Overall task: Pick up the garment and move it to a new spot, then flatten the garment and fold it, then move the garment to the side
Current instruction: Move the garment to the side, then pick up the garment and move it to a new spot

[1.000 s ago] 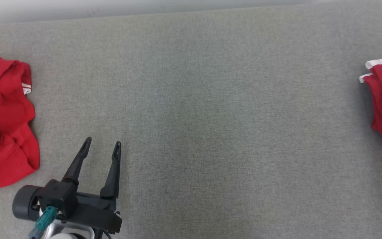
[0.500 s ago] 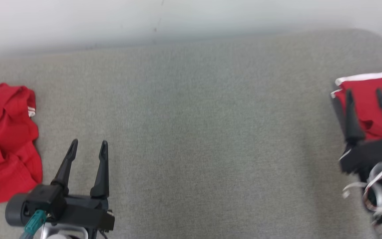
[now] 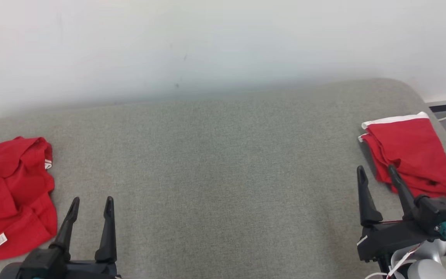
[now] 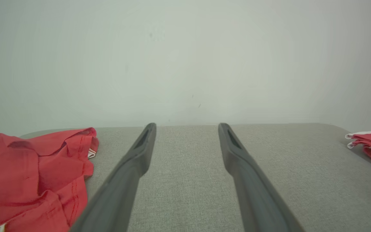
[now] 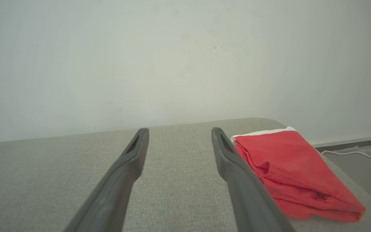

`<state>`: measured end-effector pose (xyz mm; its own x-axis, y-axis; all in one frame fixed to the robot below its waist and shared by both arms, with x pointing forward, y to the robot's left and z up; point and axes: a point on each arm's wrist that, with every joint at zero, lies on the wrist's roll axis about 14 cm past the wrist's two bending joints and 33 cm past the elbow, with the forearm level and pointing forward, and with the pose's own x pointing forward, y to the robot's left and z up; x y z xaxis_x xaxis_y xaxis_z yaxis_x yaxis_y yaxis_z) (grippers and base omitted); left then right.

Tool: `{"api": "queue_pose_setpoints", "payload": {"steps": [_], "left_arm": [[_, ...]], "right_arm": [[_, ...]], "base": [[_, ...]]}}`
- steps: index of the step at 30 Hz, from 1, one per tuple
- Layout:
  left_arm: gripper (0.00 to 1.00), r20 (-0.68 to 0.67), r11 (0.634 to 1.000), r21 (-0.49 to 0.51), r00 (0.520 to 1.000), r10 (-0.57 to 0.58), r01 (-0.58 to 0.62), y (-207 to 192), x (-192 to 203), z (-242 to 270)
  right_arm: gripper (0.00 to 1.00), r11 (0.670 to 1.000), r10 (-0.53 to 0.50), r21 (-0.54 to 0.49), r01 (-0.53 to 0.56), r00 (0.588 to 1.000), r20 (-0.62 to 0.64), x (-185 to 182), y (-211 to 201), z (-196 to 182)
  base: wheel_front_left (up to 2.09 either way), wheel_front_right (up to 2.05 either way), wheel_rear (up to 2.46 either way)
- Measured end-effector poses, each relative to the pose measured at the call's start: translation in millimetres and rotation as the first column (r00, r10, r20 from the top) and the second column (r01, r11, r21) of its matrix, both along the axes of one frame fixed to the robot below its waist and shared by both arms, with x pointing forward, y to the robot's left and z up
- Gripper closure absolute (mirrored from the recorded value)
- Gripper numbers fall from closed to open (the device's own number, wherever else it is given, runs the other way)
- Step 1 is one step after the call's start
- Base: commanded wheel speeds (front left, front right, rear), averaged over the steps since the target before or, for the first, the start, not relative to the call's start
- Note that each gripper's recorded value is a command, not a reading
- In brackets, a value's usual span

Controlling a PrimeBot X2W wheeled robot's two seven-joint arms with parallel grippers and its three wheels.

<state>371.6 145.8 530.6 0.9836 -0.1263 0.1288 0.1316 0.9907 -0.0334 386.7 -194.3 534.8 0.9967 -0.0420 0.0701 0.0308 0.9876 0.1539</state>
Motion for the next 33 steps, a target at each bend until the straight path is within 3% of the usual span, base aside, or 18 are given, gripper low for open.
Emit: {"api": "queue_pose_setpoints", "payload": {"steps": [33], "left_arm": [[0.00, -0.010, 0.999, 0.004, 0.999, 0.035, -0.035, 6, 2, 2]], "right_arm": [[0.00, 0.999, 0.046, -0.018, -0.045, 0.999, 0.026, 14, 9, -4]], "base": [[0.00, 0.00, 0.00]]}}
